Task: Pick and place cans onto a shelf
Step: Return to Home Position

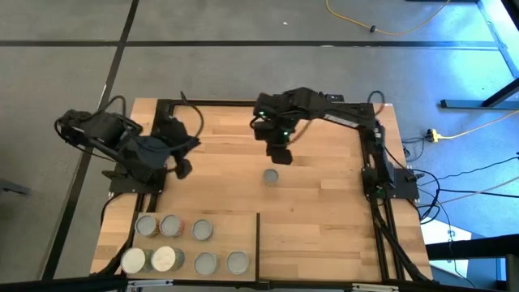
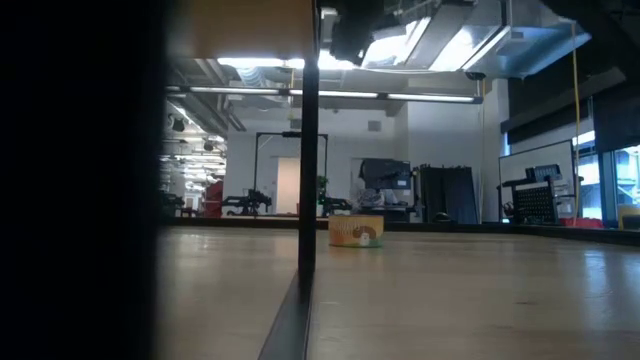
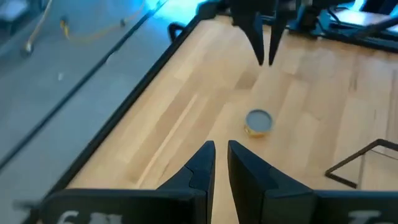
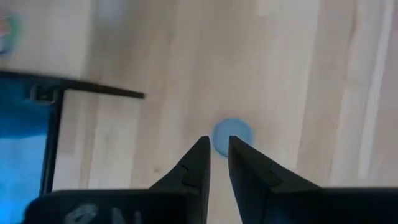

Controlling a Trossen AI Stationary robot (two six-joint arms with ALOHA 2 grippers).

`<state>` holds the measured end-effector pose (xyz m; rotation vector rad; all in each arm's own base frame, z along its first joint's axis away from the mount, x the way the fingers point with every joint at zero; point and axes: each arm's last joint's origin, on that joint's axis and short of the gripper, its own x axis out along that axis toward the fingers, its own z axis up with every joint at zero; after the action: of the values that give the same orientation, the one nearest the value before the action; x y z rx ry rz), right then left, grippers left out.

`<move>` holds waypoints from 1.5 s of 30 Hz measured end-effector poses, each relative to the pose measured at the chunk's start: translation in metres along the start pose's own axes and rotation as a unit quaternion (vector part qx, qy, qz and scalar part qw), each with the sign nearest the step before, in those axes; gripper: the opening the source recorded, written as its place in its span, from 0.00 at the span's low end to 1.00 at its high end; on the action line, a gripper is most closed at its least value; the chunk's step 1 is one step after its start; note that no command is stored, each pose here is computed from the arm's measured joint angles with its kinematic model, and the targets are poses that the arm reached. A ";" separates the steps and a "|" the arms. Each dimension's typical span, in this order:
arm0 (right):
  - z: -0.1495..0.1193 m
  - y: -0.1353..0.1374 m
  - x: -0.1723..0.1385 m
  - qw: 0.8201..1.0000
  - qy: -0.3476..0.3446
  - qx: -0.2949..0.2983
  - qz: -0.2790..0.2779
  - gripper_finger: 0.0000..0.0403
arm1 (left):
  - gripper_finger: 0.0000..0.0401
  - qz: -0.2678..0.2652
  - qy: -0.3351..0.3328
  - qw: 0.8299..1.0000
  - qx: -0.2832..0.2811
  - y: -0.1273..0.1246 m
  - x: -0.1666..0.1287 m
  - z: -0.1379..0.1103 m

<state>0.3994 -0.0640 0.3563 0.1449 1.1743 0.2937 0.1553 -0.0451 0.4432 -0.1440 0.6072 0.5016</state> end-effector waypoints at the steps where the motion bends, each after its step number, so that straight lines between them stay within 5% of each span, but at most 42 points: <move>1: -0.002 0.006 -0.008 1.000 -0.007 -0.013 0.000 0.15 | 0.09 -0.002 -0.006 1.000 0.014 -0.005 0.005 0.001; 10: -0.044 0.054 -0.100 0.994 -0.074 -0.083 -0.007 0.15 | 0.09 0.004 -0.020 0.999 0.040 -0.043 0.063 0.003; 17: -0.089 0.087 -0.167 0.980 -0.160 -0.109 -0.037 0.15 | 0.09 -0.041 0.005 0.999 0.009 -0.070 0.113 0.012; 23: -0.121 0.092 -0.186 0.972 -0.155 -0.089 -0.150 0.15 | 0.09 -0.081 0.045 0.996 -0.009 -0.080 0.158 0.014; 28: -0.147 0.086 -0.180 0.964 -0.108 -0.033 -0.240 0.15 | 0.09 -0.074 0.086 0.994 -0.005 -0.082 0.188 0.007; 35: -0.164 0.068 -0.135 0.974 -0.021 0.046 -0.221 0.15 | 0.09 -0.066 0.098 0.993 -0.008 -0.080 0.202 0.007; 40: -0.164 0.053 -0.089 0.982 0.023 0.032 -0.185 0.15 | 0.09 -0.105 0.119 0.987 0.017 -0.078 0.203 0.006; 45: -0.161 0.044 -0.036 0.994 0.001 -0.080 -0.070 0.15 | 0.09 -0.152 0.137 0.978 0.042 -0.078 0.203 0.005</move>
<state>0.2314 -0.0395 0.3376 -0.0782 1.1522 0.2621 0.3397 -0.0286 0.3290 -0.2242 0.8578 0.1590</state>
